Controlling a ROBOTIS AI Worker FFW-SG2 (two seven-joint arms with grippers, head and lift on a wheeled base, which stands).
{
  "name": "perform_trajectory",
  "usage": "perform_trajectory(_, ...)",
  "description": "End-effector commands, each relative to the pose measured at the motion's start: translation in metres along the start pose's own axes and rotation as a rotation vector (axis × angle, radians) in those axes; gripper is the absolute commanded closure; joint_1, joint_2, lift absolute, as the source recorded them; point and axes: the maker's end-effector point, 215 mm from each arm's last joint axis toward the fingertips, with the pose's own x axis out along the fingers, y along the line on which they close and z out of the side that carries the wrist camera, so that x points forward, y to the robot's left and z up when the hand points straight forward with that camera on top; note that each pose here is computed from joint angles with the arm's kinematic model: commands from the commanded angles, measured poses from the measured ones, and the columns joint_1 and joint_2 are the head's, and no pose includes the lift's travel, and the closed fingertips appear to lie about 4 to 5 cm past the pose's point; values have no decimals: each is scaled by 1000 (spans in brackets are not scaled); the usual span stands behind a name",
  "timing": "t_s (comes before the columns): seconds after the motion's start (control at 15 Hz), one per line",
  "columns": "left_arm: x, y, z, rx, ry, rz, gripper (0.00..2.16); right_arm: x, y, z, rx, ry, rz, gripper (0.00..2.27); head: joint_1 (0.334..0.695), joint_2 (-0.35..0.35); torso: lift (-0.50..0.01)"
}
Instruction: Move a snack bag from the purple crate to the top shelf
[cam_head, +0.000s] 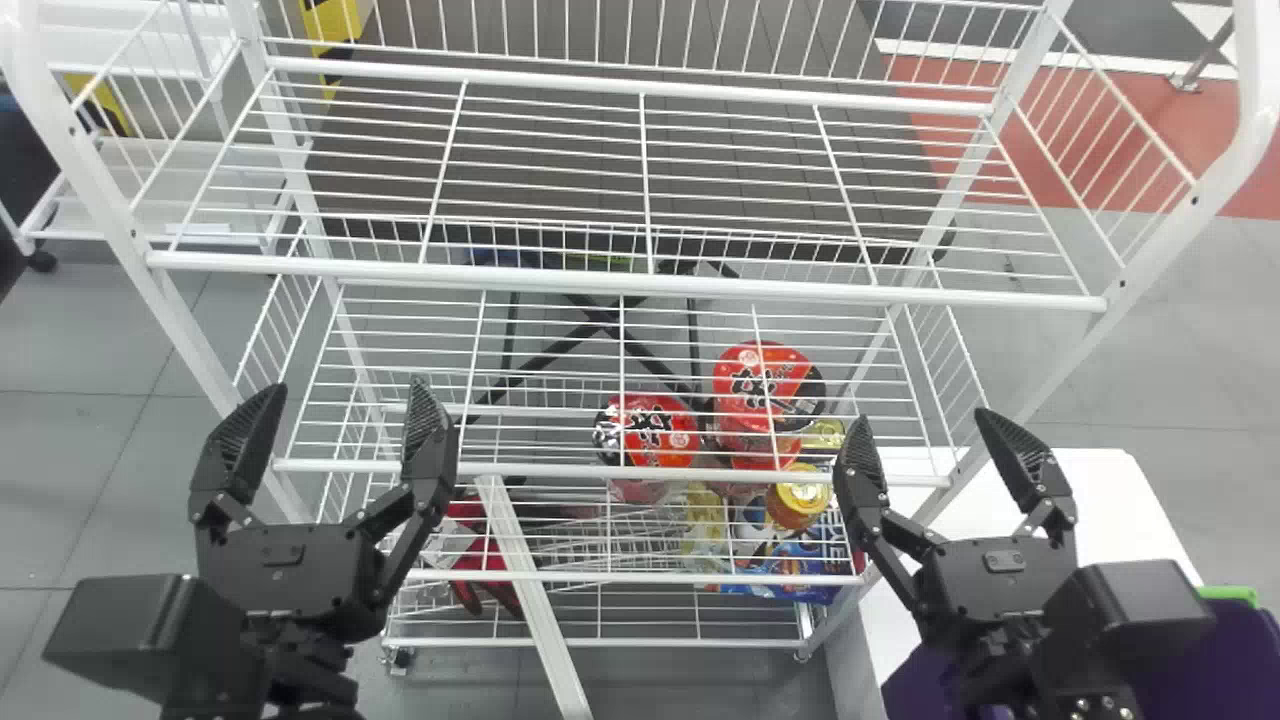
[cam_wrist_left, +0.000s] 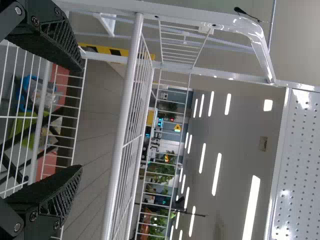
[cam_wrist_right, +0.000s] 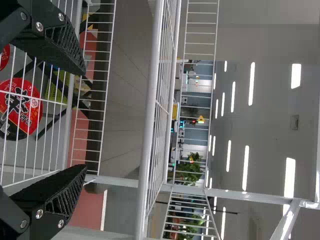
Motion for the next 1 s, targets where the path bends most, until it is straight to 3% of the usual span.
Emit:
perform_trajectory(0.0, 0, -2, -1, -1, 3, -4, 137, 0, -1, -2, -1, 6, -2, 167, 695, -102, -215)
perform_trajectory(0.93, -2, -6, -6, 0, 9, -10, 137, 0, -2, -9, -3, 31, -5, 161, 695, -119, -271)
